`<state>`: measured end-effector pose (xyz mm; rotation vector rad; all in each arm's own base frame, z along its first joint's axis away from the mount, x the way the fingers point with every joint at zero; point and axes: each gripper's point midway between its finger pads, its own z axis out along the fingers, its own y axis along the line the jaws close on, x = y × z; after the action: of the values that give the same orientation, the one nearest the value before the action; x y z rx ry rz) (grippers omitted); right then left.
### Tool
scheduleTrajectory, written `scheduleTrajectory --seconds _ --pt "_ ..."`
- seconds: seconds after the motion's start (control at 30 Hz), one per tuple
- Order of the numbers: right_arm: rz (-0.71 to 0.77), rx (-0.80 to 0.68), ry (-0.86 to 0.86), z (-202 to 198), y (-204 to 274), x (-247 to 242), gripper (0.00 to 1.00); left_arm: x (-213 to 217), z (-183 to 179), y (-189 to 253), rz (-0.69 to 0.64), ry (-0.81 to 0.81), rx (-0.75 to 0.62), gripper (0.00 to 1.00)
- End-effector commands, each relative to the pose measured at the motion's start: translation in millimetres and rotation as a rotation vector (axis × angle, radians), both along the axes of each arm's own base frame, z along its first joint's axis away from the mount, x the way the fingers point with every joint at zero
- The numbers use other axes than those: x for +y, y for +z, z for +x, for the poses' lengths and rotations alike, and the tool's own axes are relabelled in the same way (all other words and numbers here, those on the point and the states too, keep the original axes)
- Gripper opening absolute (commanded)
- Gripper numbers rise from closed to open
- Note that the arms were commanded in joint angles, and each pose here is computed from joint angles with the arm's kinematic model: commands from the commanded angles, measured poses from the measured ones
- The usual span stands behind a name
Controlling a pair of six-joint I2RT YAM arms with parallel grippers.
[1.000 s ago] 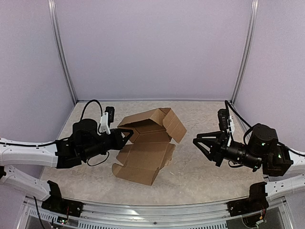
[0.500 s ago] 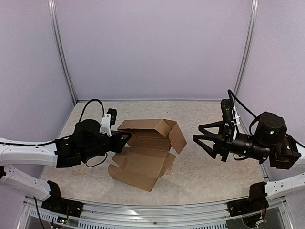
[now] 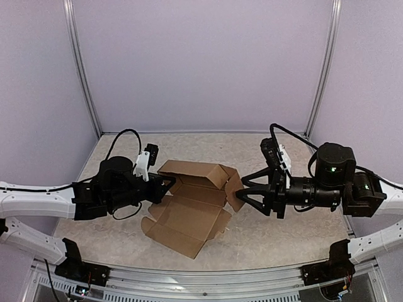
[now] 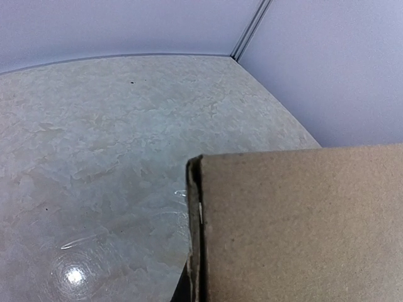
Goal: Fold the paper box
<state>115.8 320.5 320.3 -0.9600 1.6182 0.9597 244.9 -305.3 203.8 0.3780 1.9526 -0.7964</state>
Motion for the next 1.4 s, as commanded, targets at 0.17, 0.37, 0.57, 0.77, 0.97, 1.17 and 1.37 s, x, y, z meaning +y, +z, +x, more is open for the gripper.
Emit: scheduleTrajectory --seconds 0.17,0.37,0.57,0.77,0.97,1.17,1.37 --pt "-0.037 0.02 0.082 -8.7 -5.2 23.5 0.38 -6.6 -3.0 13.8 -0.018 -0.032 -0.022 0.0" --pt "-0.042 0.015 0.081 -4.7 -4.2 35.8 0.35 -5.2 -2.7 11.7 0.002 -0.012 -0.023 0.0" --pt "-0.107 0.013 -0.016 13.7 -16.8 41.5 0.35 -0.5 -0.8 12.0 0.032 0.033 -0.024 0.0" --pt "-0.177 0.014 -0.09 25.1 -32.3 47.9 0.35 3.4 0.9 12.2 0.038 0.061 -0.02 0.0" --pt "-0.241 -0.007 -0.179 34.7 -46.6 53.1 0.39 10.1 6.1 9.5 0.061 0.114 -0.004 0.0" --pt "-0.278 -0.028 -0.293 48.1 -56.5 56.8 0.44 9.8 9.2 8.0 0.071 0.136 0.014 0.0" --pt "-0.274 -0.03 -0.394 61.9 -59.3 55.1 0.44 9.7 11.6 4.9 0.085 0.154 0.029 0.0"
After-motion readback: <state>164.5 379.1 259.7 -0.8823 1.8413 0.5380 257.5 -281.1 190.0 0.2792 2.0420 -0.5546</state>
